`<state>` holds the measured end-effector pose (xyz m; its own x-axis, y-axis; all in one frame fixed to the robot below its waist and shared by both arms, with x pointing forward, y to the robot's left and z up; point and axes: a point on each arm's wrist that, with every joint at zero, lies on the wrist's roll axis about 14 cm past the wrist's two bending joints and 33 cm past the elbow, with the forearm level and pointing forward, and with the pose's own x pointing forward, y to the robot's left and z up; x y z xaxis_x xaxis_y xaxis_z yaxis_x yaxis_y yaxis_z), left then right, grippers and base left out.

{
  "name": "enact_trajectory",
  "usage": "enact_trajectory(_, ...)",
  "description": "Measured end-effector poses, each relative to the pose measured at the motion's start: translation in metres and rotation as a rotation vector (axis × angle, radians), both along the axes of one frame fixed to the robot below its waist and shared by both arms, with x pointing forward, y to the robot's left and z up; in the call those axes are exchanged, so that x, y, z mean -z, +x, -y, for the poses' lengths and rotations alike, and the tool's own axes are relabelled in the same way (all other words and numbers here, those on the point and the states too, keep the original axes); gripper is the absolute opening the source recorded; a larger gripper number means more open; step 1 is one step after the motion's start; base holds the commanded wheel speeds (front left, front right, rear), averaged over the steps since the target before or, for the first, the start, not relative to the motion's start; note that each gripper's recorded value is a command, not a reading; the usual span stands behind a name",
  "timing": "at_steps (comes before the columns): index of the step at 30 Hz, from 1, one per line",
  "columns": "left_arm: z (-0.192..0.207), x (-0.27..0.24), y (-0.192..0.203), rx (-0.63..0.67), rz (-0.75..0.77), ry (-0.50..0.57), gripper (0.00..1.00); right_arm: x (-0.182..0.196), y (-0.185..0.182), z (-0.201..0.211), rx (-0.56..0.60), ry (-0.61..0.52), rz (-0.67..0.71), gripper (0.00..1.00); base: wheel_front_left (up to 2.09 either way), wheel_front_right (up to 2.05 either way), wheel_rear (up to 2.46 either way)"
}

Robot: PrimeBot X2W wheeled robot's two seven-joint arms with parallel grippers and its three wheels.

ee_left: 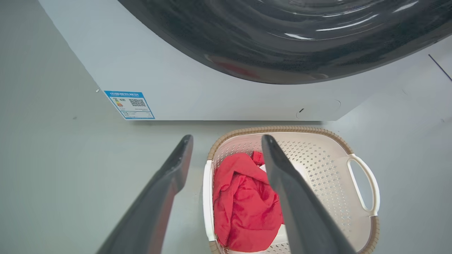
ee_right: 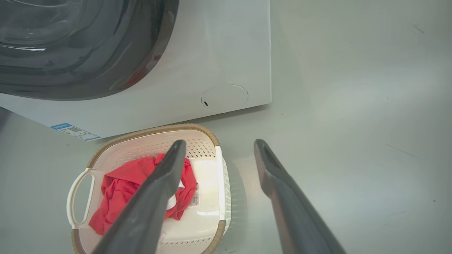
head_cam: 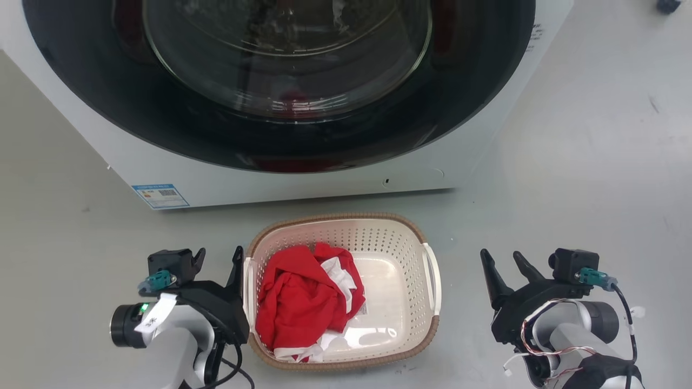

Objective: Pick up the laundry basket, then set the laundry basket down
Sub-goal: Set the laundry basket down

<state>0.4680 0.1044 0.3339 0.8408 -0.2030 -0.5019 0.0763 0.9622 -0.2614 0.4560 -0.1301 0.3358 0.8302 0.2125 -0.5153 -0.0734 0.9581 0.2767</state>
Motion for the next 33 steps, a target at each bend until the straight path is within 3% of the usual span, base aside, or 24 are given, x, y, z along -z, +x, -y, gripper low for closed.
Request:
enact_trajectory(18, -0.018, -0.075, -0.019, -0.066, 0.255, 0.037, 1.00, -0.066, -0.011, 0.009, 0.005, -0.061, 0.214, 1.00, 0.00, 0.00, 0.00)
enact_trajectory(33, -0.030, -0.116, -0.070, -0.086, 0.412, 0.076, 1.00, -0.103, -0.050, 0.009, -0.001, -0.104, 0.363, 1.00, 0.00, 0.00, 0.00)
